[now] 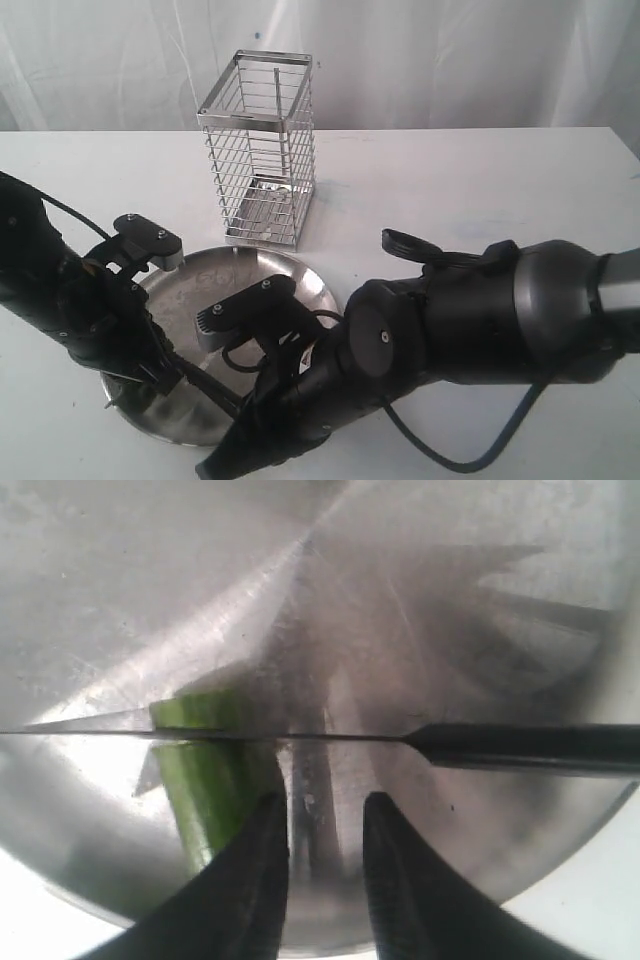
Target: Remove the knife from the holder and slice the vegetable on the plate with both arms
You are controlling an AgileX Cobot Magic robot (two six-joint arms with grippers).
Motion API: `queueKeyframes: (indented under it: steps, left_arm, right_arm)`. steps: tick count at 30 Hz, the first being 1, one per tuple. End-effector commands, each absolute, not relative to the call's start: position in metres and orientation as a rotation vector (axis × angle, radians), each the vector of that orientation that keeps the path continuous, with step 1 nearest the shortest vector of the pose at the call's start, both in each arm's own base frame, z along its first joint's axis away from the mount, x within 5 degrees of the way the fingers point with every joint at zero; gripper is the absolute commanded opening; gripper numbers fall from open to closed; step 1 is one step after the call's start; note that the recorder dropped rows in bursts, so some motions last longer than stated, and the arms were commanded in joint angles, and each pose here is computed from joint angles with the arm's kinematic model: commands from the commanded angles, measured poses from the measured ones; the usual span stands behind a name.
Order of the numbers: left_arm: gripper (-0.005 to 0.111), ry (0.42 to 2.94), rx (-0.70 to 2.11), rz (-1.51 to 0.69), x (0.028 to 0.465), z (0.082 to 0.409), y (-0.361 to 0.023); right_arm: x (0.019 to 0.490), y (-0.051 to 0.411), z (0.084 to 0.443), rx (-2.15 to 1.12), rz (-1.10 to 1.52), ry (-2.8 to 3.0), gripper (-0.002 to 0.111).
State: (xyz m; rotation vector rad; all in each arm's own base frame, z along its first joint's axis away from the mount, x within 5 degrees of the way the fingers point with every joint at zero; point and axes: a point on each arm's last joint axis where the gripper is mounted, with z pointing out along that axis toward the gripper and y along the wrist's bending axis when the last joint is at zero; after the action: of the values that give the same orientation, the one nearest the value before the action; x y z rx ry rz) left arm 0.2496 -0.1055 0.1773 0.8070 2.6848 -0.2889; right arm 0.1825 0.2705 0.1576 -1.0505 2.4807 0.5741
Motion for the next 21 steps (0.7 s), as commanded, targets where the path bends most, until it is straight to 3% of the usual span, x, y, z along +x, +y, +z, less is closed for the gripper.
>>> queueKeyframes:
  steps: [1, 21]
  left_arm:
    - [0.032, 2.696, 0.797, -0.303, 0.2475, 0.1797, -0.1064]
    - [0.032, 2.684, 0.78, -0.299, 0.2491, 0.1806, -0.1066]
  right_arm:
    - [0.2223, 0.2472, 0.1639, -0.923, 0.508, 2.463, 0.0]
    - [0.2269, 0.2381, 0.1621, -0.924, 0.491, 2.514, 0.0]
